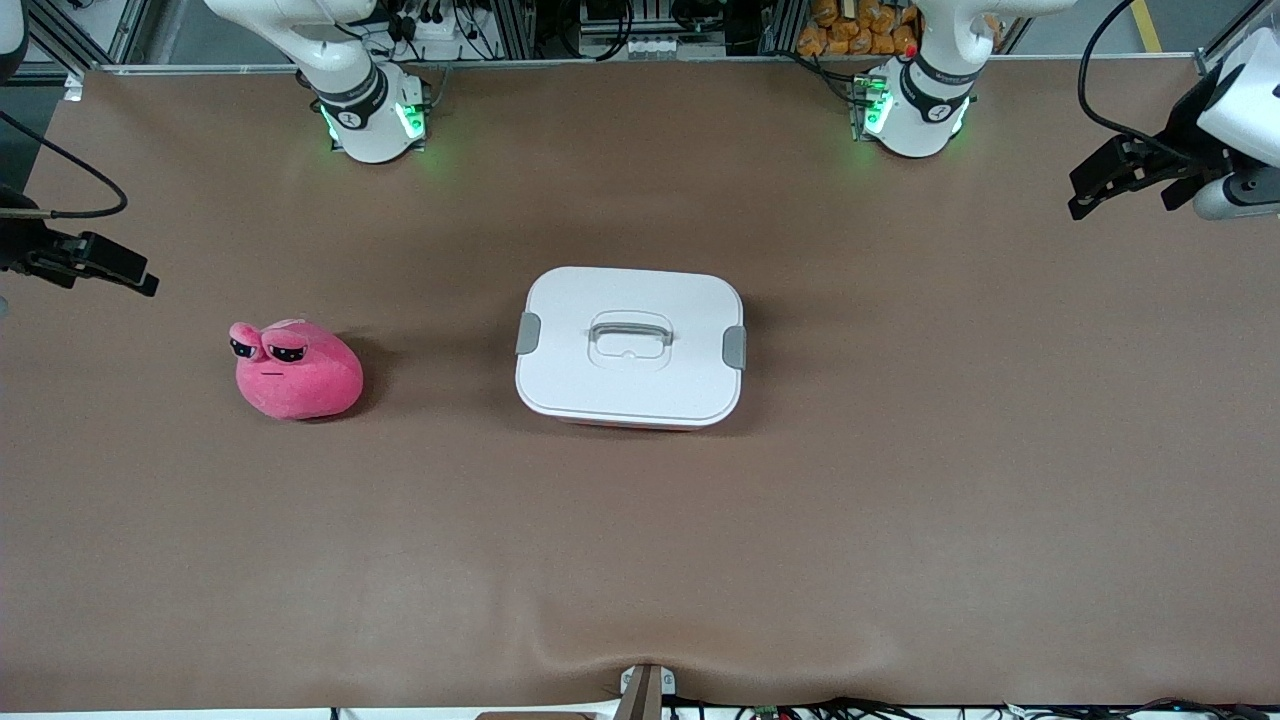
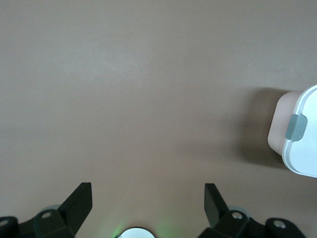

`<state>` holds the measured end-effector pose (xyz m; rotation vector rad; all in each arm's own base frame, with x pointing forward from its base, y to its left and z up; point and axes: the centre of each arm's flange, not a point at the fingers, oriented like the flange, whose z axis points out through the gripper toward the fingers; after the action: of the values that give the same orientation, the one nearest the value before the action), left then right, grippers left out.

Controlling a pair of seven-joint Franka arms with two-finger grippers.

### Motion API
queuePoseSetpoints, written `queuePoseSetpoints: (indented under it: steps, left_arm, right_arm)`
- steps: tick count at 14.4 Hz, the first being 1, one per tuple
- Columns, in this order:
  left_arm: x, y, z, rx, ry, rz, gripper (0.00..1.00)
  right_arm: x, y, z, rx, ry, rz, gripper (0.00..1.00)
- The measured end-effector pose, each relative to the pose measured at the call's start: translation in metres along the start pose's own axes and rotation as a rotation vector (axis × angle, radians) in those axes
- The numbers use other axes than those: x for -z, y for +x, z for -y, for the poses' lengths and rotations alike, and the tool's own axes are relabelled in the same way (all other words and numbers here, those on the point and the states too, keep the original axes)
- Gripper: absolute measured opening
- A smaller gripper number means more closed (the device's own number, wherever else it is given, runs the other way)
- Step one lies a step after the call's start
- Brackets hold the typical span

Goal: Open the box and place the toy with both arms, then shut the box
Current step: 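Move the left gripper toward the white box lid handle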

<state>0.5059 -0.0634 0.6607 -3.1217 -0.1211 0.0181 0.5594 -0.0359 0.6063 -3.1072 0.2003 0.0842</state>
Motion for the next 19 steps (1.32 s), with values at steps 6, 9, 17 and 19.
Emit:
queuePoseSetpoints:
  steps: [6, 9, 17, 19]
  left_arm:
    - [0.001, 0.001, 0.003, 0.006, -0.001, -0.001, 1.0]
    - [0.005, 0.003, 0.006, 0.011, -0.003, -0.008, 1.0]
    - [-0.002, 0.009, 0.006, 0.013, -0.001, 0.005, 1.0]
    - [-0.008, 0.013, 0.005, 0.014, 0.002, 0.018, 1.0]
  right_arm:
    - [0.009, -0.009, 0.005, 0.011, 0.0, 0.004, 1.0]
    - [0.014, -0.01, 0.008, 0.017, 0.0, -0.003, 1.0]
    - [0.016, -0.014, 0.014, 0.028, -0.003, 0.018, 1.0]
    - [0.016, -0.014, 0.013, 0.027, -0.003, 0.018, 1.0]
